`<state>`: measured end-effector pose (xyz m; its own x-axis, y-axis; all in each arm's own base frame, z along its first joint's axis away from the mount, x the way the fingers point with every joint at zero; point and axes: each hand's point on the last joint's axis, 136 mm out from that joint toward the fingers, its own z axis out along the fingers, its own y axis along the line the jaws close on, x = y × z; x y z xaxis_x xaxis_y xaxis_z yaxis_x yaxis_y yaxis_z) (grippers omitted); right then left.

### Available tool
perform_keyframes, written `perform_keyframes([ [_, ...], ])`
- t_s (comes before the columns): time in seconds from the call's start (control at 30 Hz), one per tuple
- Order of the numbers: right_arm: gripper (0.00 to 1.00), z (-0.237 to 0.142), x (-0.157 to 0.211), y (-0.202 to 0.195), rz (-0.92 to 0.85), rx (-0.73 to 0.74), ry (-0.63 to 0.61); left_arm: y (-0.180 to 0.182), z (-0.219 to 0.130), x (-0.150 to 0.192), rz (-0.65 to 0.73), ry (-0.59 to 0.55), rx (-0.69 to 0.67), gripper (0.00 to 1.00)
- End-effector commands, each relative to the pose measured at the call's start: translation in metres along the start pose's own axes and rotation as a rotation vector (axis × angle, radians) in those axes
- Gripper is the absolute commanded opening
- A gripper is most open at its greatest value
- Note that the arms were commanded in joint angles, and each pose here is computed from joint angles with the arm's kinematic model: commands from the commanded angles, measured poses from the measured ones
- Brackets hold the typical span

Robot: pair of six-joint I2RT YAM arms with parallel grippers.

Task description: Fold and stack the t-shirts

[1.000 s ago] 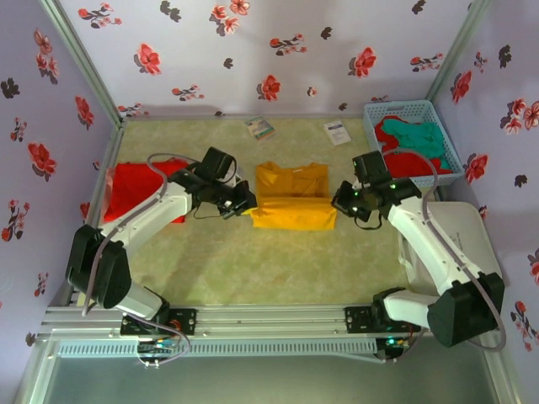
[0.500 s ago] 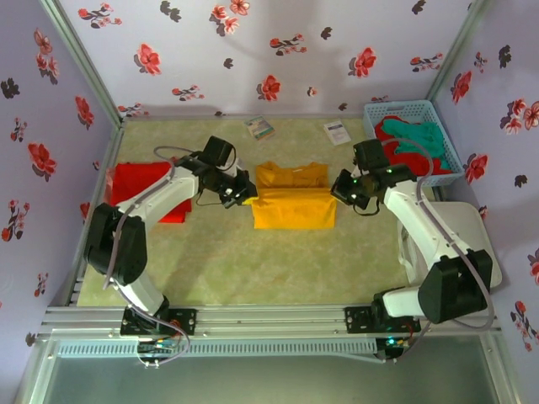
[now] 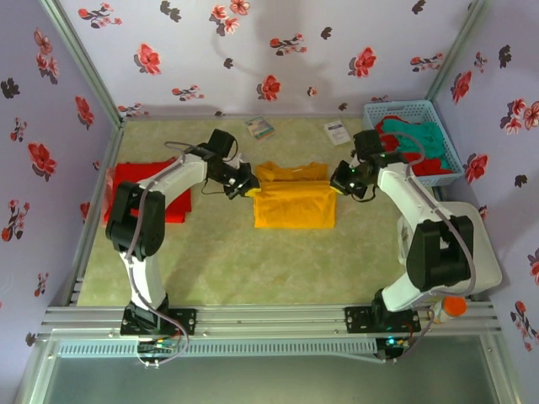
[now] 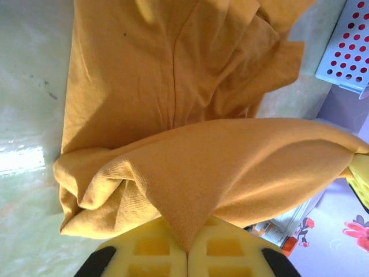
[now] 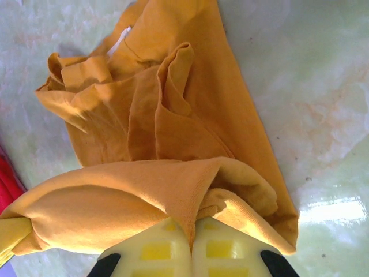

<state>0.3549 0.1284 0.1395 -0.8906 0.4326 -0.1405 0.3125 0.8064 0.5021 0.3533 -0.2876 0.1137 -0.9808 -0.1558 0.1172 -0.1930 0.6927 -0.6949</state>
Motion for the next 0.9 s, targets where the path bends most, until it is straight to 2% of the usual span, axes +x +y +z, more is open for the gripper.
perform_keyframes([
  [0.0, 0.00, 0.003, -0.021, 0.006, -0.031, -0.017, -0.039, -0.004, 0.002, -0.014, 0.018, 0.017, 0.037, 0.03],
  [0.13, 0.00, 0.018, -0.032, 0.006, -0.023, -0.019, -0.032, -0.004, 0.006, -0.031, 0.021, 0.003, 0.046, 0.06],
  [0.23, 0.01, 0.034, -0.043, 0.006, -0.011, -0.035, -0.024, -0.001, 0.011, -0.046, 0.027, -0.001, 0.044, 0.19],
  [0.3, 0.13, 0.045, -0.054, 0.006, 0.000, -0.040, -0.028, 0.003, 0.013, -0.062, 0.025, -0.019, 0.051, 0.31],
  [0.33, 0.23, 0.051, -0.058, 0.007, 0.001, -0.041, -0.025, 0.005, 0.014, -0.069, 0.025, -0.024, 0.051, 0.37],
  [0.37, 0.37, 0.055, -0.063, 0.010, -0.003, -0.049, -0.023, 0.006, 0.013, -0.077, 0.025, -0.028, 0.052, 0.39],
  [0.4, 0.48, 0.059, -0.068, 0.011, -0.004, -0.051, -0.026, 0.007, 0.012, -0.084, 0.025, -0.030, 0.055, 0.39],
  [0.5, 0.70, 0.060, -0.077, 0.019, -0.014, -0.067, -0.044, 0.007, 0.001, -0.100, 0.027, -0.048, 0.058, 0.39],
  [0.57, 0.81, 0.054, -0.080, 0.026, -0.024, -0.093, -0.061, 0.003, -0.010, -0.104, 0.039, -0.073, 0.066, 0.39],
  [0.73, 0.86, 0.035, -0.072, 0.033, -0.037, -0.126, -0.080, -0.014, -0.034, -0.090, 0.082, -0.117, 0.071, 0.32],
  [0.87, 0.87, 0.019, -0.052, 0.036, -0.031, -0.162, -0.076, -0.019, -0.028, -0.060, 0.099, -0.120, 0.019, 0.24],
])
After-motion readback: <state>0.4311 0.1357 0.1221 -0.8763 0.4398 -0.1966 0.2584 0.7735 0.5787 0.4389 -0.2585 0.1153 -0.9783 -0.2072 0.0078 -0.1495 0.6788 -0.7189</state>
